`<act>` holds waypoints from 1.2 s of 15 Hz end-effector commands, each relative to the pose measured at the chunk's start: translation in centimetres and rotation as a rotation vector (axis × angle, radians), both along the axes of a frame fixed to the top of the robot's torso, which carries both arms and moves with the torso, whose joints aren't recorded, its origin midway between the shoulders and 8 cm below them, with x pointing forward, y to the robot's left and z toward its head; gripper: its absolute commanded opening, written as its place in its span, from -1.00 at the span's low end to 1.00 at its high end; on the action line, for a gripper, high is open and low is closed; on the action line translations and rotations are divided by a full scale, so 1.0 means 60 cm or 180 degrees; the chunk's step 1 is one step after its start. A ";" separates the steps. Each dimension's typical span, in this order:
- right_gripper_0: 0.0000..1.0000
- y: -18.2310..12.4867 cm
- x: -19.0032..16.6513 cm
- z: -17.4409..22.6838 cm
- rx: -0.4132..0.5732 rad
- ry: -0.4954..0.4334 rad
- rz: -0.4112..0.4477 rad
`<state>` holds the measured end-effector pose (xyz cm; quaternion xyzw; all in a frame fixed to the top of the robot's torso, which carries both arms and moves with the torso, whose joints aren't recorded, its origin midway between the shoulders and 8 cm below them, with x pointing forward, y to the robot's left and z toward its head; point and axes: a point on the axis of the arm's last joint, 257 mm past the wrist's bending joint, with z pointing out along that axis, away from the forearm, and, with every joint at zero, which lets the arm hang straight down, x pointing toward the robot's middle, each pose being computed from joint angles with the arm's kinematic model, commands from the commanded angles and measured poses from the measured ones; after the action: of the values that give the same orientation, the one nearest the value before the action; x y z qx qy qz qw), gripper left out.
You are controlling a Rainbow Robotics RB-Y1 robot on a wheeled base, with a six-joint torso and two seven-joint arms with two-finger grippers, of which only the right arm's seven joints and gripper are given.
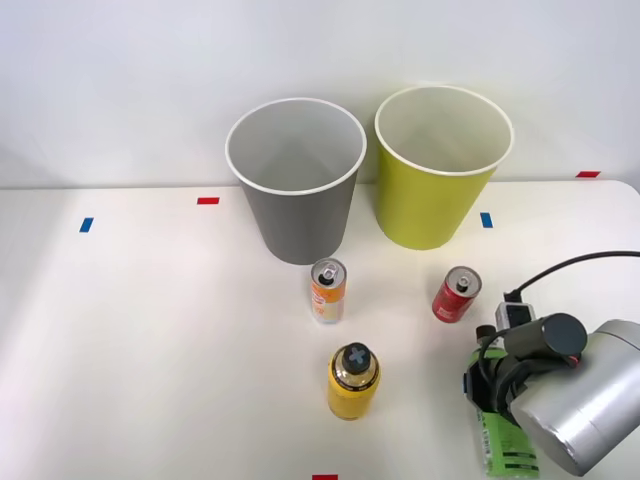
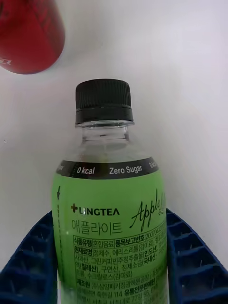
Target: Put cans in the gray bin, plastic bottles in the light green bin
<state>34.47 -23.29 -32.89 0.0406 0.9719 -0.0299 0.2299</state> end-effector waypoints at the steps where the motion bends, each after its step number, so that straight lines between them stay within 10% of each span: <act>1: -1.00 -0.002 -0.001 -0.002 -0.0061 -0.0015 0.0025; 12: -1.00 0.032 -0.034 0.083 0.0171 -0.0387 0.0228; 18: -1.00 0.085 0.016 0.154 0.0444 -0.1118 0.0513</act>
<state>34.75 -18.54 -24.71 -0.0097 0.9279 0.0570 0.3684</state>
